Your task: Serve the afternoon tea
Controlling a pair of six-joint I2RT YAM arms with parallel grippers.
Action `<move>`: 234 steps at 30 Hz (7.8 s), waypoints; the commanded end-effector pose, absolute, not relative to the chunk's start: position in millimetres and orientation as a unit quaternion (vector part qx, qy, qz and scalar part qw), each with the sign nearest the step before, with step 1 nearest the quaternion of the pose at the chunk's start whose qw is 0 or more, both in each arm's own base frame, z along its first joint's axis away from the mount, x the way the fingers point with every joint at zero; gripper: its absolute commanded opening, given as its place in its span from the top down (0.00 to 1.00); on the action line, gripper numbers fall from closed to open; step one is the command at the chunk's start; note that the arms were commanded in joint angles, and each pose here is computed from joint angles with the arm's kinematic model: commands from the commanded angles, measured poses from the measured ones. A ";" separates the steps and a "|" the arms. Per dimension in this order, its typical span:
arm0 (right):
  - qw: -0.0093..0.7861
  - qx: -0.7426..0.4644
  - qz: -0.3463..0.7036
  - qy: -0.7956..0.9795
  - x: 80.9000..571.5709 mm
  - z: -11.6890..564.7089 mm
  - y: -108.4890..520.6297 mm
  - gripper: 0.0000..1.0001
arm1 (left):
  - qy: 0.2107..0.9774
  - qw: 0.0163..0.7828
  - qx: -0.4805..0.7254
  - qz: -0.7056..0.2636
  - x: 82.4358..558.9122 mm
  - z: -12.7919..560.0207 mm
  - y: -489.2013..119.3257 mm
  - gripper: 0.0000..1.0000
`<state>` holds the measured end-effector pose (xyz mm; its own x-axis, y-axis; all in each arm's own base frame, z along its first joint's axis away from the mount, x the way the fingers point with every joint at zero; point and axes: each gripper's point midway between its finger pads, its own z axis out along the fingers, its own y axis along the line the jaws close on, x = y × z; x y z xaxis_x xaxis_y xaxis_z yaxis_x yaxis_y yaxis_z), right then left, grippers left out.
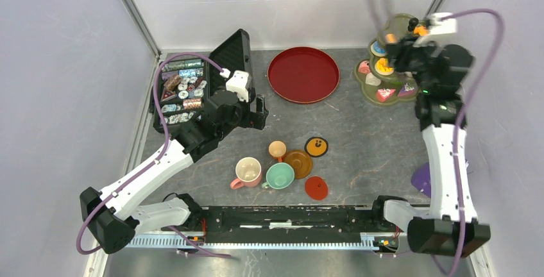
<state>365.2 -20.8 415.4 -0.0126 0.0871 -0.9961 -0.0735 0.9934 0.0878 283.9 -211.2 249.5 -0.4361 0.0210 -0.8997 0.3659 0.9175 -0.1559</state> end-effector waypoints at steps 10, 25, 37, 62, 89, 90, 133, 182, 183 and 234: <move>0.523 -0.208 0.120 0.818 461.5 240.5 186.0 0.54 | 0.827 0.526 0.092 -0.176 289.9 256.8 -211.9 0.00; 0.439 -0.222 0.135 0.860 488.6 107.0 212.9 0.51 | 0.829 0.523 0.093 -0.176 290.6 254.2 -213.1 0.00; 0.436 -0.216 0.077 0.870 485.8 123.7 191.1 0.28 | 0.828 0.523 0.094 -0.179 289.1 255.9 -213.2 0.00; 0.326 -0.162 0.041 0.931 279.7 47.4 212.8 0.23 | 0.827 0.518 0.099 -0.195 286.1 258.0 -218.4 0.00; 0.301 0.021 -0.149 0.942 268.3 15.4 29.0 0.21 | 0.820 0.529 0.095 -0.198 282.0 267.9 -213.0 0.00; 0.307 0.033 -0.149 0.939 272.0 18.2 19.9 0.21 | 0.819 0.529 0.095 -0.199 281.9 268.2 -213.1 0.00; 0.381 0.258 -0.102 0.882 353.0 33.5 -133.8 0.21 | 0.823 0.524 0.097 -0.195 282.9 262.8 -214.3 0.00; 0.348 -0.177 0.105 0.915 279.7 68.0 312.1 0.81 | 0.825 0.530 0.084 -0.174 288.8 263.2 -205.7 0.00; 0.353 -0.176 0.103 0.913 281.4 70.9 311.9 0.87 | 0.825 0.530 0.085 -0.176 288.6 263.3 -206.1 0.00; 0.397 0.402 -0.141 0.813 337.9 89.4 -166.4 1.00 | 0.826 0.527 0.088 -0.179 287.8 261.1 -207.9 0.00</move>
<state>311.5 -154.2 69.0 -0.4395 0.5581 -0.7038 0.7727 0.6345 0.0207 286.8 -207.5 247.4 -0.4414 0.0195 -0.8971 0.3523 0.9232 -0.1533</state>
